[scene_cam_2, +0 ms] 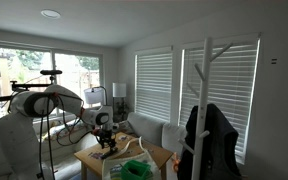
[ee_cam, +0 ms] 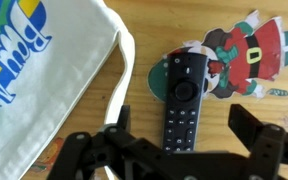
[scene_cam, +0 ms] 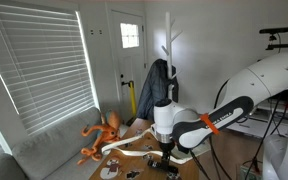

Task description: Put the black remote in the green lunchbox

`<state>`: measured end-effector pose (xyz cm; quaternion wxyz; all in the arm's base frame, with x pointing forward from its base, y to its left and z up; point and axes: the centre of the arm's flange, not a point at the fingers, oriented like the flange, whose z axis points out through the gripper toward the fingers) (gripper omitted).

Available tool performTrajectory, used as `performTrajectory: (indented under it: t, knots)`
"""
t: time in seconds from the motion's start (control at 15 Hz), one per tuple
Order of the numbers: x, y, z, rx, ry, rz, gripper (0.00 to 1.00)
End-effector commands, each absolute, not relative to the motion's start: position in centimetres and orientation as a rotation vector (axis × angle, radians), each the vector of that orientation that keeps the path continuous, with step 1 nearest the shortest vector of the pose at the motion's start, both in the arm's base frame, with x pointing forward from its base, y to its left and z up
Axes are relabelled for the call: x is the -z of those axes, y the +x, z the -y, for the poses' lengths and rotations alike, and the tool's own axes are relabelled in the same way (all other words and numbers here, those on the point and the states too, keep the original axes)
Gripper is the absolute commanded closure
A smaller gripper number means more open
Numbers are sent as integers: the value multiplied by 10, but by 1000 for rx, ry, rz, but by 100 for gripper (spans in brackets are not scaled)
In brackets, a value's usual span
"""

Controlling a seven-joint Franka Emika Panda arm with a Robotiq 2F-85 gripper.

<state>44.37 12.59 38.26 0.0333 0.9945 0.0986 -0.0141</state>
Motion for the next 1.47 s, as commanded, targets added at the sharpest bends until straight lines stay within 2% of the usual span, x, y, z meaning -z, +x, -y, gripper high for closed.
performTrajectory:
  t: [0.0, 0.47, 0.53, 0.6, 1.13, 1.4]
  knots:
    - [-366, 448, -132, -1, 3105, -233, 0]
    - [-347, 451, -132, 20, 3176, -192, 0]
    - [-347, 451, -132, 15, 3187, -183, 25]
    - [-345, 452, -133, 14, 3192, -175, 26]
    - [-368, 449, -124, -60, 3180, -148, 84]
    - [-398, 449, -115, -184, 3201, -101, 85]
